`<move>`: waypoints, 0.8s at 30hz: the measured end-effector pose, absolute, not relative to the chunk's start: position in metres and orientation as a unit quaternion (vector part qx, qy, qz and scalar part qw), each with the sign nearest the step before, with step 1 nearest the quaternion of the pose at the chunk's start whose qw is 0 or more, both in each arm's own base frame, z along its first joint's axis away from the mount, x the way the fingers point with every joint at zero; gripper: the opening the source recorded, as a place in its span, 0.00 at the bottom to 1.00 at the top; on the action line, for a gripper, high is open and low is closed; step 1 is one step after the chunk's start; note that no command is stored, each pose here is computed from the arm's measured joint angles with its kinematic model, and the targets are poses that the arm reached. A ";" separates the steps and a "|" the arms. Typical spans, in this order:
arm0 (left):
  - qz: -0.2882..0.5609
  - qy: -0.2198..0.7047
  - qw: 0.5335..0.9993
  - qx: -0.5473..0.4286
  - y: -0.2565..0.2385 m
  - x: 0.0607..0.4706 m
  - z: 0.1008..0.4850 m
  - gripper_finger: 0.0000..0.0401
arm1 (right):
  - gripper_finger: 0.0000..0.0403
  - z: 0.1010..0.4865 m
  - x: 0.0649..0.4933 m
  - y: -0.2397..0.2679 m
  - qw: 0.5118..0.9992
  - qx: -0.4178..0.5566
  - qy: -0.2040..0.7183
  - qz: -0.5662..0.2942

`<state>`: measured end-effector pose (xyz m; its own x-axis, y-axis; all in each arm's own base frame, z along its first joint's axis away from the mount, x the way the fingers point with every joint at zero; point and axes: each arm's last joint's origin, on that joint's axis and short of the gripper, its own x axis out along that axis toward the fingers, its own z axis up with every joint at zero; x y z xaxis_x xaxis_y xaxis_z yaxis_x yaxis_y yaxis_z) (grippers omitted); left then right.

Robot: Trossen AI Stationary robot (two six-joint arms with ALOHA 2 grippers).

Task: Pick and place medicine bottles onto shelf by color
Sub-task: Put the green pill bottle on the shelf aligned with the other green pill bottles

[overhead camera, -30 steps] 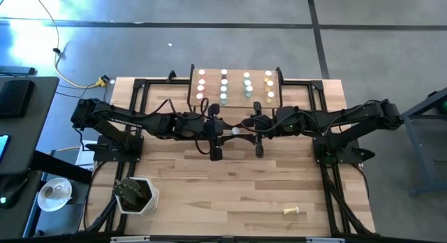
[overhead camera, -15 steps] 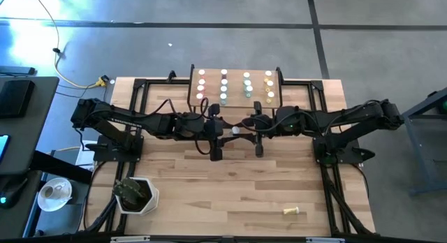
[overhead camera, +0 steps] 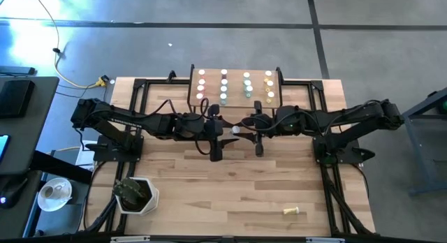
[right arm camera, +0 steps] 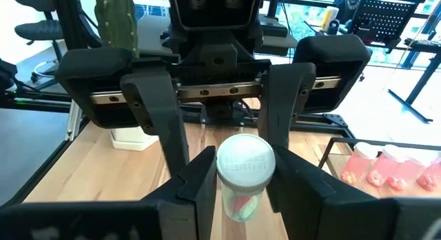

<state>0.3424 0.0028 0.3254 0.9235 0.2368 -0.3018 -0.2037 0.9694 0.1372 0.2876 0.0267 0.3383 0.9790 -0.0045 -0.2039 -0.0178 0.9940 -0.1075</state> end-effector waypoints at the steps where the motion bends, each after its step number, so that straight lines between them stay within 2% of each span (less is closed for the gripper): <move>1: 0.116 0.160 0.979 0.050 0.003 0.342 0.325 0.50 | 0.28 0.339 0.287 0.027 0.993 -0.054 0.101 0.003; 8: 0.157 0.171 0.971 0.056 0.005 0.341 0.323 0.50 | 0.28 0.344 0.282 0.026 0.994 -0.054 0.095 0.003; 19: 0.163 0.174 0.969 0.061 0.006 0.340 0.324 0.50 | 0.28 0.359 0.261 0.024 0.995 -0.054 0.081 0.000; 24: 0.172 0.170 0.967 0.079 0.006 0.337 0.328 0.50 | 0.28 0.366 0.248 0.020 0.994 -0.063 0.080 -0.038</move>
<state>0.3368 0.0064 0.3283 0.8834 0.3587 -0.3017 -0.3049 0.9286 0.2114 0.2478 0.0201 0.3665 0.9842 -0.0852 -0.1553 0.0649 0.9892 -0.1311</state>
